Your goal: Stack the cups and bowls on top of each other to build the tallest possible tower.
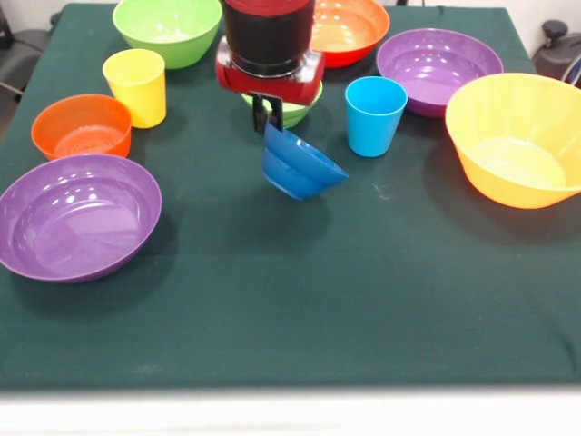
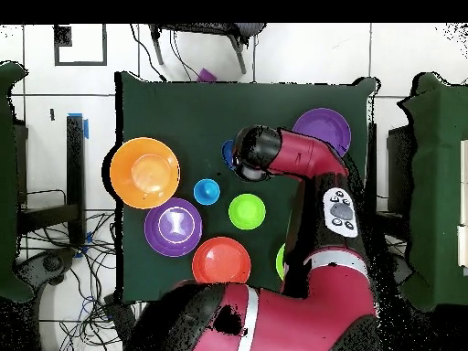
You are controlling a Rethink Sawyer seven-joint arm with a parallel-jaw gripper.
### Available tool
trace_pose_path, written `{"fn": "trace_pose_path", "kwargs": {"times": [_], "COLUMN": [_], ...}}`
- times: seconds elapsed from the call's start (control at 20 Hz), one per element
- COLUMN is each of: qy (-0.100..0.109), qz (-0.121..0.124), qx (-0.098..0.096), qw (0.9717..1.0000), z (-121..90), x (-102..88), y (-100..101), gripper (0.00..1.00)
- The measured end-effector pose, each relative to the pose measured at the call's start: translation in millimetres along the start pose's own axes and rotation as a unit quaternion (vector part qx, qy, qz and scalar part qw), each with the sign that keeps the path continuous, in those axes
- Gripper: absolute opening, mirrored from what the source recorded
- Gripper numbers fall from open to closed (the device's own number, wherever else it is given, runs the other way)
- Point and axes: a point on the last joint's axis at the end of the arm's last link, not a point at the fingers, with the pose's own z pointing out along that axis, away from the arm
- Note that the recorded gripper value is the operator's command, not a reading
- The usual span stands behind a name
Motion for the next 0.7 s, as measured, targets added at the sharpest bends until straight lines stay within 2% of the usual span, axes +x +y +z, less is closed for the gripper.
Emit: {"fn": "trace_pose_path", "kwargs": {"times": [0.2,0.4,0.7], "qy": [-0.002,-0.005,-0.003], "qz": [0.007,0.020,0.039], "qx": [0.000,-0.001,-0.004], "qw": [1.0000,0.9998,0.9992], "z": [-12,-28,-36], "x": [-2.1,1.5,5.4], "y": [-10,-29,-55], "gripper": [0.00,0.00,0.00]}}
